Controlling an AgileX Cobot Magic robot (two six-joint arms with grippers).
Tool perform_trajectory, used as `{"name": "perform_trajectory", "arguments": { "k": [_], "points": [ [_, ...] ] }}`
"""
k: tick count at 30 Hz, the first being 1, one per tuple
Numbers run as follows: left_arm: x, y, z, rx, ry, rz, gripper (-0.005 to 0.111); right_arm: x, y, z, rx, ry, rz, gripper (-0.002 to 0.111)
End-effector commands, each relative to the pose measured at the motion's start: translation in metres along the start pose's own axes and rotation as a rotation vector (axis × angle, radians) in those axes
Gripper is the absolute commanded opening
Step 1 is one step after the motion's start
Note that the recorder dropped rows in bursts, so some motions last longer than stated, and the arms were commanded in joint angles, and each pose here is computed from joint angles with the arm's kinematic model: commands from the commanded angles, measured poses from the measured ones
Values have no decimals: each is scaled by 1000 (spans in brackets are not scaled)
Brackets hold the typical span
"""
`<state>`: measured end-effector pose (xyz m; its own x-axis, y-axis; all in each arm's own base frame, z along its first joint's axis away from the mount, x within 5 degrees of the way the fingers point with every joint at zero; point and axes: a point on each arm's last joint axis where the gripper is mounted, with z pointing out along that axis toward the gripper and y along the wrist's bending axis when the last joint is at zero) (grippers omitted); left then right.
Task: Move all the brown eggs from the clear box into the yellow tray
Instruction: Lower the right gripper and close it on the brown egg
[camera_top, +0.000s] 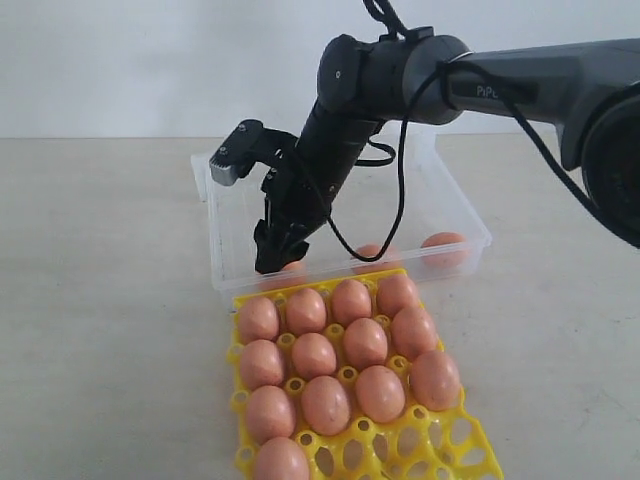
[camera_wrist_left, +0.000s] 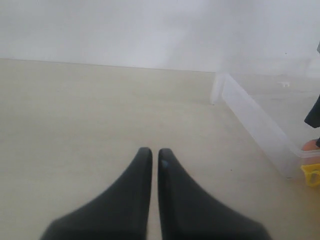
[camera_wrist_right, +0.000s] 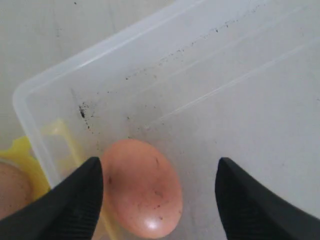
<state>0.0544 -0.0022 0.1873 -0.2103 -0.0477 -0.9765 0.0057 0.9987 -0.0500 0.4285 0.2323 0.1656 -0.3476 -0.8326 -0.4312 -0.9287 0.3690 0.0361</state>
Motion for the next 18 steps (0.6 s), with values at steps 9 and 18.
{"name": "perform_trajectory", "arguments": {
  "k": [9, 18],
  "points": [
    [0, 0, 0, 1, -9, 6, 4, 8, 3, 11, -18, 100, -59, 58],
    [0, 0, 0, 1, -9, 6, 4, 9, 0, 22, -3, 80, -51, 58]
  ]
}}
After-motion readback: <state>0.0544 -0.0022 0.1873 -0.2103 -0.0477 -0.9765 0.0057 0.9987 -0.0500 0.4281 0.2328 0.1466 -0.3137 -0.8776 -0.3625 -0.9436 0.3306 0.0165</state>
